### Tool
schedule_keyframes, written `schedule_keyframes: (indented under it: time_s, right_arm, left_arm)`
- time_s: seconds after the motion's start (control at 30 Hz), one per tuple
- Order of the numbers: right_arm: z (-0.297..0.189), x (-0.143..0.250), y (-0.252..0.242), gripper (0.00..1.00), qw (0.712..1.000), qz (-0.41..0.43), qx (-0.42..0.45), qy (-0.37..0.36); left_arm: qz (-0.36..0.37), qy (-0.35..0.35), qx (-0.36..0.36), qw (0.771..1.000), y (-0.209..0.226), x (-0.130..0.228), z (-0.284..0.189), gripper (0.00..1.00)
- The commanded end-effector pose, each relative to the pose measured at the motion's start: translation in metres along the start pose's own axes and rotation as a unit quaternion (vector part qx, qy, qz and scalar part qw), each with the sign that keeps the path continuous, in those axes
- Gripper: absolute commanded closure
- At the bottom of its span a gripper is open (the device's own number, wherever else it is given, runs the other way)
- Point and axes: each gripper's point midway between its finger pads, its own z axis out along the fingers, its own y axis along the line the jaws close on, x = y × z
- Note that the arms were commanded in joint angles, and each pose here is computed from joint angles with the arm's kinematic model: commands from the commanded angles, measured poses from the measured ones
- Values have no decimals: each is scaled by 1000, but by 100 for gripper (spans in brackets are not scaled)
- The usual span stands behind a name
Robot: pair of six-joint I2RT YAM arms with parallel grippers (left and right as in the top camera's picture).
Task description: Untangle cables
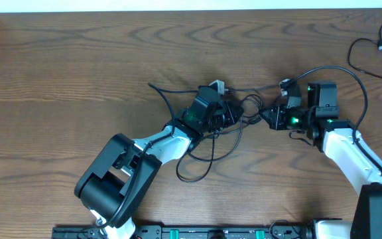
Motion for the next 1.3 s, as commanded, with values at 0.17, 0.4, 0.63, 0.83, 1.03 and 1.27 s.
schedule_keyframes:
  time_s: [0.17,0.4,0.63,0.83,1.03,1.27]
  right_arm:
    - [2,-8,-21,63,998,21,62,-16]
    - [23,3,-25,52,998,22,62,6]
    - [35,6,-17,76,998,13,53,12]
    - [29,-2,-34,99,995,17,94,-5]
    - [-8,-39,-45,99,987,13,149,-51]
    - [-75,-87,-35,99,966,-57,234,-98]
  left_arm:
    - [18,32,24,999,-11,11,0,92]
    - [18,36,26,999,-12,13,-1,92]
    - [22,46,41,998,-18,15,-1,92]
    - [22,46,42,998,-18,15,-1,88]
    - [94,56,56,992,-19,15,-6,12]
    - [159,15,71,985,-35,-23,-46,9]
